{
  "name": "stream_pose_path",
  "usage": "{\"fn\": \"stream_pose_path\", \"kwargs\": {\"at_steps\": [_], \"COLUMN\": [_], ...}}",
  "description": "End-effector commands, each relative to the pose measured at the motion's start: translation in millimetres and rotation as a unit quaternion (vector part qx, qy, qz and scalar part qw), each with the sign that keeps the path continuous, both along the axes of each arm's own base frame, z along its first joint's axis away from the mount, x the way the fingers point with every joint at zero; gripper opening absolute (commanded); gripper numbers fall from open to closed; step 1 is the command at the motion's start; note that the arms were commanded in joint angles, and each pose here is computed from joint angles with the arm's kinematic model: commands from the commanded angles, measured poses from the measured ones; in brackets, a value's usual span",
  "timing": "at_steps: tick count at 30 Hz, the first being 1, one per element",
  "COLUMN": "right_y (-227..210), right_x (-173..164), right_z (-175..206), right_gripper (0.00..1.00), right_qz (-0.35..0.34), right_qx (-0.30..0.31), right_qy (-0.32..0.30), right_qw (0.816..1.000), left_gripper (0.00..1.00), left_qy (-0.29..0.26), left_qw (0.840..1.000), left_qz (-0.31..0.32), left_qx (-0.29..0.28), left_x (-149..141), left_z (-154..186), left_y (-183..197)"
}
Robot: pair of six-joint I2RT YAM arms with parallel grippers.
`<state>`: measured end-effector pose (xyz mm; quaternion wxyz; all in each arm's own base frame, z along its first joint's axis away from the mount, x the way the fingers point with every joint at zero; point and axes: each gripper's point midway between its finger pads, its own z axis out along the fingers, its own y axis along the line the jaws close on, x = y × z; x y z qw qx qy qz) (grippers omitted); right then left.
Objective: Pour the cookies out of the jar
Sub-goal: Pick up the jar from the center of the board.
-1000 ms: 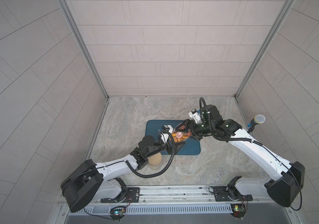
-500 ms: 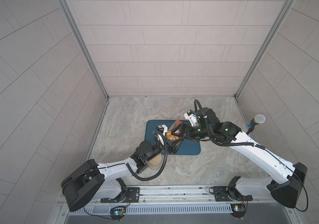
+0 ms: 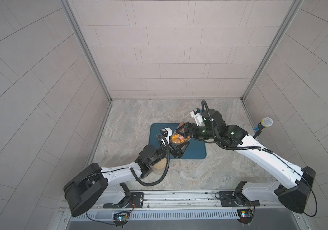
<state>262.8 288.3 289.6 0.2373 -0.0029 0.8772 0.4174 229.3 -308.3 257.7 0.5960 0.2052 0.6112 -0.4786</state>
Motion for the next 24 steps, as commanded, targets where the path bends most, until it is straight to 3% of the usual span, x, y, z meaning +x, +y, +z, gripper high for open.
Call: {"fn": "stream_pose_path", "kwargs": {"at_steps": [1,3,4,5,7,10,18,24], "right_y": [16.4,15.4,13.8,10.6,3.3,-4.2,-16.4,-8.2], "right_x": [8.9,7.5,6.6,5.7,3.3,-0.8,-6.5,-8.6], "right_z": [13.2,9.5,7.5,6.2,6.8,11.0,14.4,25.8], "right_gripper": [0.71,0.19,0.06,0.0,0.0,0.0,0.0,0.0], "right_qz": [0.002,0.003,0.003,0.004,0.007,0.014,0.016,0.023], "right_qx": [0.044,0.035,0.027,0.014,-0.014,-0.042,-0.078,-0.038], "right_qy": [-0.008,-0.003,-0.001,-0.001,-0.006,-0.012,-0.014,-0.02], "right_qw": [0.999,0.999,1.0,1.0,1.0,0.999,0.997,0.999], "left_gripper": [0.0,0.0,0.09,0.3,0.69,0.99,1.0,0.96], "left_qy": [-0.057,-0.054,-0.049,-0.044,-0.033,-0.036,-0.008,-0.007], "left_qw": [0.996,0.997,0.998,0.999,0.999,0.999,1.0,0.998], "left_qz": [-0.014,-0.016,-0.014,-0.02,-0.014,-0.01,-0.006,-0.039], "left_qx": [-0.066,-0.051,-0.035,-0.018,-0.001,0.01,0.029,0.043], "left_x": [-10.5,-8.6,-6.0,-5.5,-2.3,-2.6,1.2,-4.3], "left_z": [47.4,44.8,40.4,35.6,27.6,21.2,11.5,6.3], "left_y": [2.7,-1.7,-4.4,-8.5,-9.3,-7.4,-7.0,-18.0]}}
